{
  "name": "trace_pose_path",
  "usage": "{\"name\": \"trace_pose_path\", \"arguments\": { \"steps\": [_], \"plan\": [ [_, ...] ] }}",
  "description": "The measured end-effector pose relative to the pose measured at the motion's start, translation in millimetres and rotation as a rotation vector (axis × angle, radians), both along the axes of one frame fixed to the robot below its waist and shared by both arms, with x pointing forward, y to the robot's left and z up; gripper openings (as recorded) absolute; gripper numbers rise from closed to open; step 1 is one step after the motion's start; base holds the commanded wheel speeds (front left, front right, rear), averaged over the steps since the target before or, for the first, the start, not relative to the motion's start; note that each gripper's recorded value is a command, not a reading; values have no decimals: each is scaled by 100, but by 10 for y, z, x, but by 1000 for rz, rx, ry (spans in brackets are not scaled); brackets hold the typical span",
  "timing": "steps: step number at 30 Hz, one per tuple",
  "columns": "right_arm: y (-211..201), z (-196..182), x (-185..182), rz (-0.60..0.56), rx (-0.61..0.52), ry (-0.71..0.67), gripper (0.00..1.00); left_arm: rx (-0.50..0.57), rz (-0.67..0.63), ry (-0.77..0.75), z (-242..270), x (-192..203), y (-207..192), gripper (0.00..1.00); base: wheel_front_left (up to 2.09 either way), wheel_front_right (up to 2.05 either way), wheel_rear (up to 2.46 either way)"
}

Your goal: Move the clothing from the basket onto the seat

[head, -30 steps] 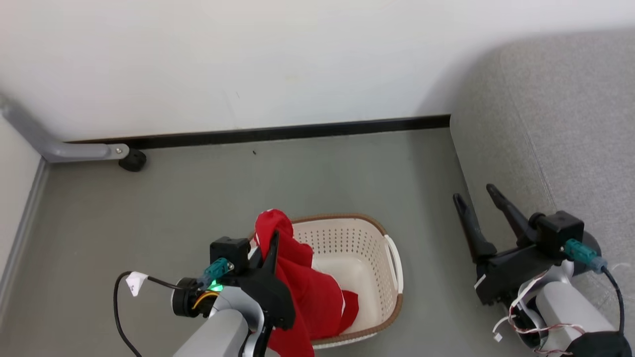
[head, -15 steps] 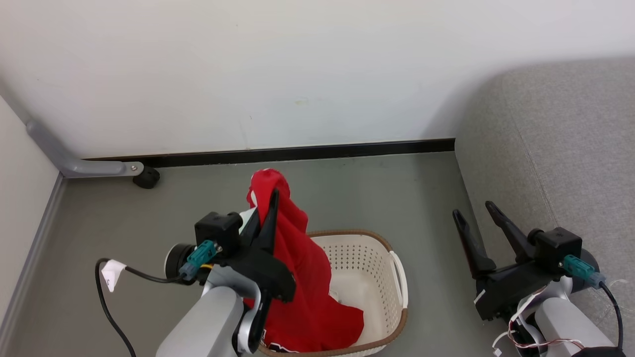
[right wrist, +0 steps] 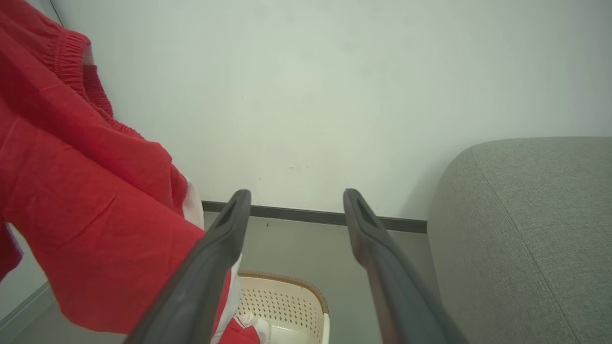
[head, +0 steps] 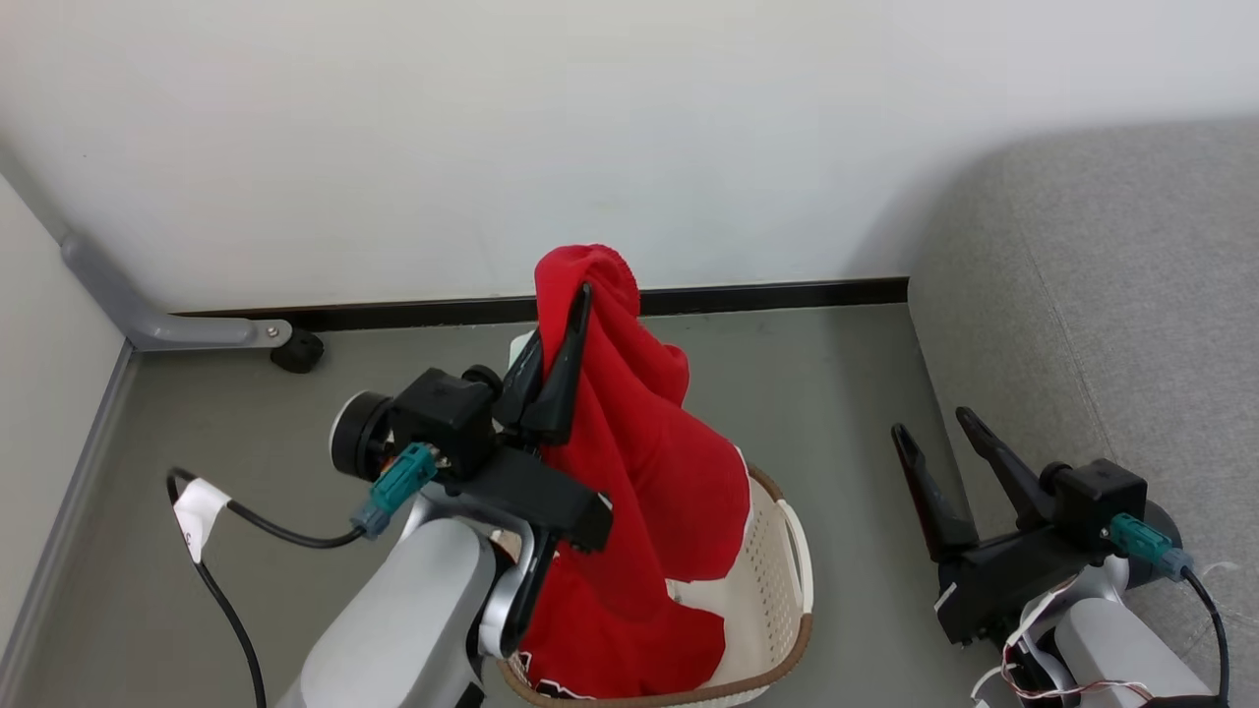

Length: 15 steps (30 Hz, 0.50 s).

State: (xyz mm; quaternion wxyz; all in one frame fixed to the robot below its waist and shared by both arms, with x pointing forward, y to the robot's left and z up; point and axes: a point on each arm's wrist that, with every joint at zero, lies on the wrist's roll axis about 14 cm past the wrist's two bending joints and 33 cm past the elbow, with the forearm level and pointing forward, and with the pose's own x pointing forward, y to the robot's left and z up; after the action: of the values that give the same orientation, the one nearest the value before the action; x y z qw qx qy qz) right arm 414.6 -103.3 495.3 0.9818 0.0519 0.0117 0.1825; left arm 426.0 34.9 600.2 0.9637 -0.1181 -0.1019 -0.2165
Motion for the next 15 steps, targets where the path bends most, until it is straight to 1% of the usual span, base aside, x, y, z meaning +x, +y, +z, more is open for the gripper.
{"name": "trace_pose_path", "arguments": {
  "steps": [6, 15],
  "plan": [
    [22, -4, -4, 6, -6, -1, 100, 0, -12, -53, 162, -14, -24, 0, 0, 0, 0],
    [59, -18, -21, 16, -4, 1, 100, -14, -33, -77, 238, -35, -92, 0, 0, 0, 0]
  ]
}}
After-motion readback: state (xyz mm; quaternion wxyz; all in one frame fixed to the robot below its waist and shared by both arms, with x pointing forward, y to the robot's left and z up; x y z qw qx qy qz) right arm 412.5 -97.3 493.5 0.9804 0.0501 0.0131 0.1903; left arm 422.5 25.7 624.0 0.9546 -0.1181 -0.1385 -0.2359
